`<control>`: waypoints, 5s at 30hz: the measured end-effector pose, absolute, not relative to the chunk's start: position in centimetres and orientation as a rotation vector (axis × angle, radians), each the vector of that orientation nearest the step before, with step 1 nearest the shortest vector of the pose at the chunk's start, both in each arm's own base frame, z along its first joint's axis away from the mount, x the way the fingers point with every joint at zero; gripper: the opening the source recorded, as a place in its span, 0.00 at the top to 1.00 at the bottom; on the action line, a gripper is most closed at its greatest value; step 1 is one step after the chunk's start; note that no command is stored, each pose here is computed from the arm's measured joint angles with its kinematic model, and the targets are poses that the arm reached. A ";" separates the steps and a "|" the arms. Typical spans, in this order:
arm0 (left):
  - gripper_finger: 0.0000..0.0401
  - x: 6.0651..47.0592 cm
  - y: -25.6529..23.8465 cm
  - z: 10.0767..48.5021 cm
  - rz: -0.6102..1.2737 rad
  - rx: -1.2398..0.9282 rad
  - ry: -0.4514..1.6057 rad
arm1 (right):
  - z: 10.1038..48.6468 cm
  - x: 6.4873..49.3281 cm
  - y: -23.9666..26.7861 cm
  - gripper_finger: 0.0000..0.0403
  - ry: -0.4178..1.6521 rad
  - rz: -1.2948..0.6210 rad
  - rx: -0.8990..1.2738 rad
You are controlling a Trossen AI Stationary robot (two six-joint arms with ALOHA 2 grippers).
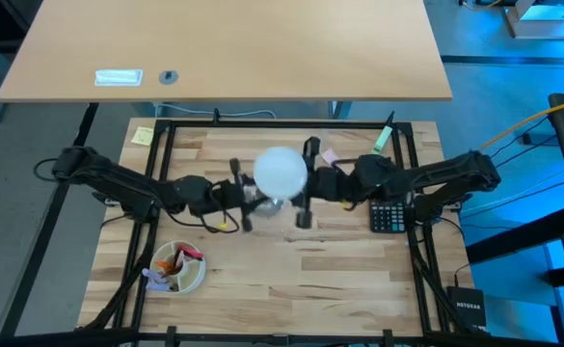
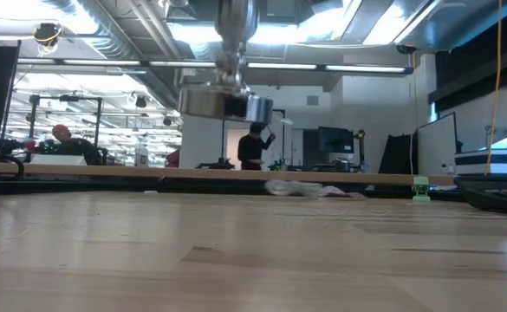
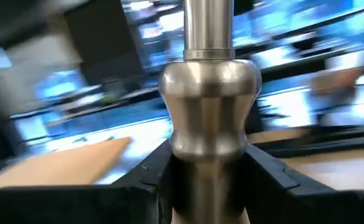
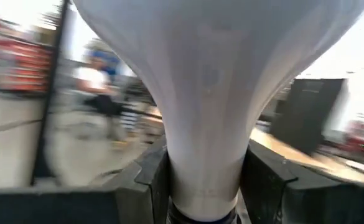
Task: Screw lightbulb
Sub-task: Remove the lightbulb from the silver lamp
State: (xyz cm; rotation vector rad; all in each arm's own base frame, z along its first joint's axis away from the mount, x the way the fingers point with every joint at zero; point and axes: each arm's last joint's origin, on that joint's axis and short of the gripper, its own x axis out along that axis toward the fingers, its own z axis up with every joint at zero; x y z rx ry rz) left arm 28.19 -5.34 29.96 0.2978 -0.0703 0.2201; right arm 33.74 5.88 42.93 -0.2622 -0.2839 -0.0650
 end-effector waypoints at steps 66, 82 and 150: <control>0.69 27.0 -3.4 31.5 0.696 0.175 0.068 | 43.3 29.9 3.4 0.03 -0.019 -0.304 -0.024; 0.69 27.0 -3.4 31.7 0.703 0.165 0.049 | 44.2 32.7 2.1 0.03 -0.327 -0.375 0.014; 0.69 26.1 -3.1 32.9 -0.109 0.041 -0.002 | 43.5 33.2 2.6 0.39 -0.295 0.277 -0.053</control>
